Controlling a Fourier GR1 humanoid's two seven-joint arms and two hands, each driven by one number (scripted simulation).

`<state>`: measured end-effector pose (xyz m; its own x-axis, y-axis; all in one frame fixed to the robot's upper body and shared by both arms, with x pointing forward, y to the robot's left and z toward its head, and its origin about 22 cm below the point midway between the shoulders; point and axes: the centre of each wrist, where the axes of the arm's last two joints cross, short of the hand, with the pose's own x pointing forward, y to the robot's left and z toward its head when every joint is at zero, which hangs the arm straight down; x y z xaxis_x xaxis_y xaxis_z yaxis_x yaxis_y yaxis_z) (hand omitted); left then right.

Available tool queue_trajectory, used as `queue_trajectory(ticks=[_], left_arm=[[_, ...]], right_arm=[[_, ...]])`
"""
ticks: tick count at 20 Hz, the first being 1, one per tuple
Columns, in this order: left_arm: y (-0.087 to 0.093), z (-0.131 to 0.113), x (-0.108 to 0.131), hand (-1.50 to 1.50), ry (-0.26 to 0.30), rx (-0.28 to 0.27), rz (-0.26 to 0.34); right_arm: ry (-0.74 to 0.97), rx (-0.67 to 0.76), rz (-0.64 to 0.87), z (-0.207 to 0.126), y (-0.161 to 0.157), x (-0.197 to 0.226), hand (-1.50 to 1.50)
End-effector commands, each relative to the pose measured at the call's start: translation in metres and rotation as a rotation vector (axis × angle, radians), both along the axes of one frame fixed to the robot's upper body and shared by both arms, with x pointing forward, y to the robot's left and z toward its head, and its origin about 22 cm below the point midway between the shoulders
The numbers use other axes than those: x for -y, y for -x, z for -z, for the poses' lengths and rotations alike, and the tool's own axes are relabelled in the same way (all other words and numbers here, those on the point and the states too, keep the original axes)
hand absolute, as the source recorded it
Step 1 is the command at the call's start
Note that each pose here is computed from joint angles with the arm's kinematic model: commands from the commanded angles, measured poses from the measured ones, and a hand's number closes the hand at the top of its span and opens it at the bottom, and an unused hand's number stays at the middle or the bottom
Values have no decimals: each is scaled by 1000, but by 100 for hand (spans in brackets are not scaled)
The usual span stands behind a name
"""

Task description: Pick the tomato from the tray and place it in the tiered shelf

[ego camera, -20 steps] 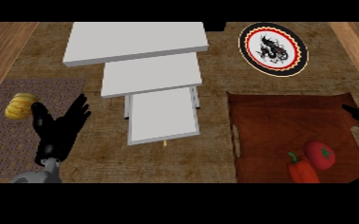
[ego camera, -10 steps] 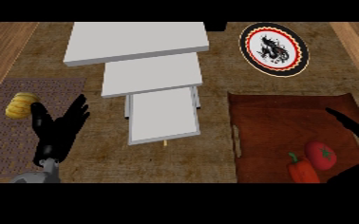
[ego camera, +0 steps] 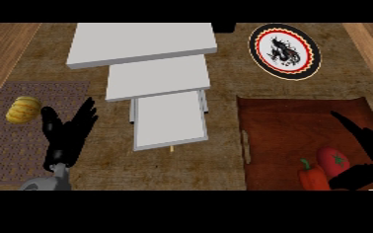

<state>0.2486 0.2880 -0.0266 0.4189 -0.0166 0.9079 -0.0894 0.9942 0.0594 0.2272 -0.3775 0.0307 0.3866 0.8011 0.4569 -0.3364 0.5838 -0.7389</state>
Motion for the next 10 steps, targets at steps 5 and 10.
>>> queue_trajectory(ticks=[5,10], left_arm=[[-5,3,-15,0,17,-34,-3],[7,8,-8,0,11,-19,11]], right_arm=[[-23,21,-19,14,-12,-8,-150],[-53,13,-65,31,-11,-3,-150]])
